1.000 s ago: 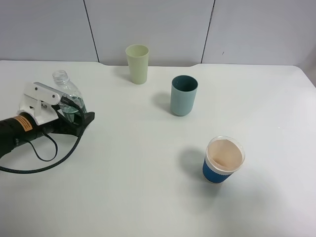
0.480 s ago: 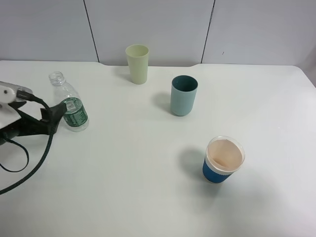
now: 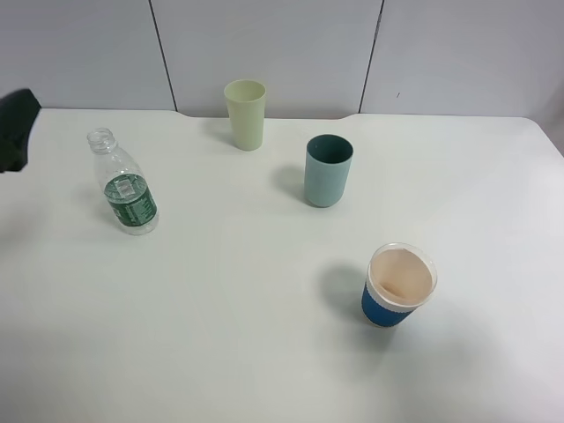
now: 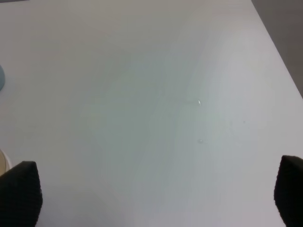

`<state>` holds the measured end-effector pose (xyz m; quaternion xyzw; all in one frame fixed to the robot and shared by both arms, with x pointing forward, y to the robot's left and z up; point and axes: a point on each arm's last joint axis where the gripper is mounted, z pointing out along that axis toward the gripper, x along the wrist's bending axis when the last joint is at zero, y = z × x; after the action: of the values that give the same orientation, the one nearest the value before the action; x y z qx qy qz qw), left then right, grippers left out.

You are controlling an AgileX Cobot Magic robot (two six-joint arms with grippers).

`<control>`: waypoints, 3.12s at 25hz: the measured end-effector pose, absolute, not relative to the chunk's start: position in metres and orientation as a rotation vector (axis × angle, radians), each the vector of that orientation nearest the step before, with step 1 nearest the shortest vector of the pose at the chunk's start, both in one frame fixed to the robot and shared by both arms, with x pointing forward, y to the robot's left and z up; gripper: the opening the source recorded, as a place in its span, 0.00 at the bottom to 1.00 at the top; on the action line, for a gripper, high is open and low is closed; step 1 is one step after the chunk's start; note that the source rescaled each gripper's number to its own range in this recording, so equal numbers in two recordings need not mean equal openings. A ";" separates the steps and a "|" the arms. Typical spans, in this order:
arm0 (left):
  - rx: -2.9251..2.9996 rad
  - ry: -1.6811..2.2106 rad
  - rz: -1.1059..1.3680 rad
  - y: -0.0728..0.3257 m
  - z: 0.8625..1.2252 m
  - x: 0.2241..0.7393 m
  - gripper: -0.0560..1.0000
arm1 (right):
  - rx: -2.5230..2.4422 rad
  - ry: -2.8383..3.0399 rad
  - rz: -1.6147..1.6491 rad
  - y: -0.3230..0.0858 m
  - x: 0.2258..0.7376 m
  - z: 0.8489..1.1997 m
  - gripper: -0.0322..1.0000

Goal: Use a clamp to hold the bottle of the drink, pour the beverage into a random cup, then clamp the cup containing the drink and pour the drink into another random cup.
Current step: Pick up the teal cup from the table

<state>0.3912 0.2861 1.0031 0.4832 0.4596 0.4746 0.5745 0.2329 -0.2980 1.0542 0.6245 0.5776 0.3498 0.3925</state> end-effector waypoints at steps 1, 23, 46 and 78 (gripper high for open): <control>1.114 1.059 1.123 0.286 1.011 0.389 1.00 | 1.585 1.466 0.888 -0.298 0.233 1.054 1.00; 1.320 1.325 1.125 0.305 1.101 0.279 1.00 | 1.585 1.466 0.888 -0.298 0.233 1.054 1.00; 1.409 1.699 1.079 0.308 1.055 0.232 1.00 | 1.585 1.466 0.888 -0.298 0.233 1.054 1.00; 1.479 1.621 1.023 0.307 1.054 0.233 1.00 | 1.585 1.466 0.888 -0.298 0.233 1.054 1.00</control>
<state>0.2333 0.3073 1.0536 0.5715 0.6268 0.3953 0.3525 0.2329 -0.2980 1.0542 0.6245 0.5776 0.3498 0.3925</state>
